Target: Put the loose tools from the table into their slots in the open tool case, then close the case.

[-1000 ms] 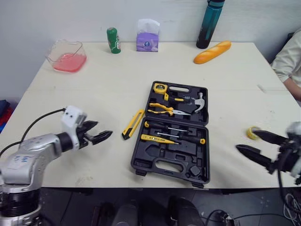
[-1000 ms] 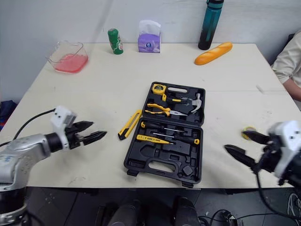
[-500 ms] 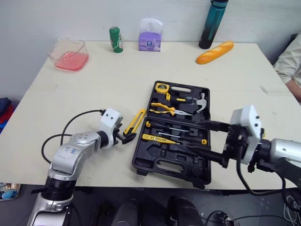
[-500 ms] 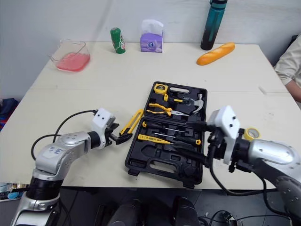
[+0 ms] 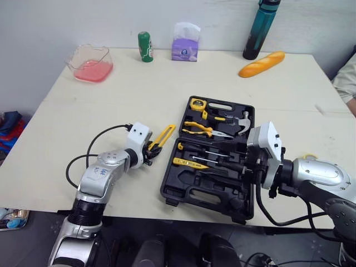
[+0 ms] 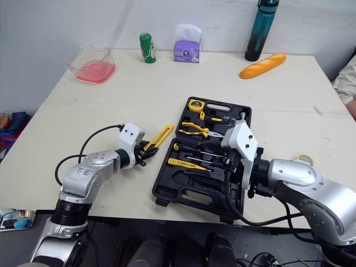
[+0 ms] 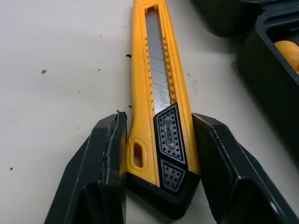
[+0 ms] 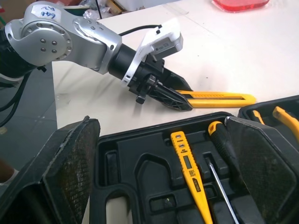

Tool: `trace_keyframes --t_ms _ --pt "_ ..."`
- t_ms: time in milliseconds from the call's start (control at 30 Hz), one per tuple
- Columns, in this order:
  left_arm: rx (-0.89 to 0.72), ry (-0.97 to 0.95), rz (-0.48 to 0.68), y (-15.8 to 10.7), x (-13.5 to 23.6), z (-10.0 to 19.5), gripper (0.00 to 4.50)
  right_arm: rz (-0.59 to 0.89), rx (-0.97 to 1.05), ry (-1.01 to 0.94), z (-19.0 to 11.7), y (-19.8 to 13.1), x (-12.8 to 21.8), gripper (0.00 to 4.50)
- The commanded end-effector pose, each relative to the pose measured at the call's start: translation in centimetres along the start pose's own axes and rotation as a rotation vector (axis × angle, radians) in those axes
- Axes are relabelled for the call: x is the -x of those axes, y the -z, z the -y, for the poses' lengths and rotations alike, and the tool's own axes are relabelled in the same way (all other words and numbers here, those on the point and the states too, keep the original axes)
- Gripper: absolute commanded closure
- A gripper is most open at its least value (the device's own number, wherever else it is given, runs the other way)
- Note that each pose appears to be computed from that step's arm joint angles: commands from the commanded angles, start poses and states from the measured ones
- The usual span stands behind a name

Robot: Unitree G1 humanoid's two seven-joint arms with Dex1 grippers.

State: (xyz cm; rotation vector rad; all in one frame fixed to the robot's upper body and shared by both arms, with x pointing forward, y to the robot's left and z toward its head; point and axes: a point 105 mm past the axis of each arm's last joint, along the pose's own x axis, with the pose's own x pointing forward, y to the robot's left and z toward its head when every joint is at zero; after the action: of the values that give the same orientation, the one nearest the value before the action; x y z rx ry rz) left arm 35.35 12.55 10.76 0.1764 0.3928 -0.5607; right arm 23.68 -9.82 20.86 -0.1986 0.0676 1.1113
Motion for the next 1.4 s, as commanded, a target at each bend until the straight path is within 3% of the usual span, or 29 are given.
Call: trace_keyframes --t_ms 33,300,500,633,800,1000,1400 --pt "0.036 0.019 -0.084 2.4 -0.1 -0.2 2.86 0.031 0.036 0.002 0.0 -0.7 0.1 0.00" --pt "-0.173 0.157 0.044 -3.3 4.3 -2.5 2.86 0.031 0.046 0.016 0.3 -0.8 0.6 0.00" --pt "-0.487 0.503 0.022 -6.1 7.2 0.7 2.86 -0.055 0.027 0.004 0.0 0.5 2.3 0.00" --pt "-0.630 0.685 0.037 -7.3 6.9 3.5 2.86 -0.152 0.002 0.012 -0.1 2.0 4.2 0.00" --pt "-0.710 0.875 -0.024 -6.5 4.9 7.7 2.86 -0.232 -0.025 0.083 -0.2 3.5 6.1 0.00" --pt "-0.767 0.963 -0.082 -5.5 2.9 10.0 2.86 -0.237 -0.058 0.142 -1.7 4.5 6.6 0.00" --pt "-0.756 1.035 -0.134 -4.0 1.5 11.7 2.86 -0.278 -0.083 0.229 -2.9 5.4 7.7 0.00"
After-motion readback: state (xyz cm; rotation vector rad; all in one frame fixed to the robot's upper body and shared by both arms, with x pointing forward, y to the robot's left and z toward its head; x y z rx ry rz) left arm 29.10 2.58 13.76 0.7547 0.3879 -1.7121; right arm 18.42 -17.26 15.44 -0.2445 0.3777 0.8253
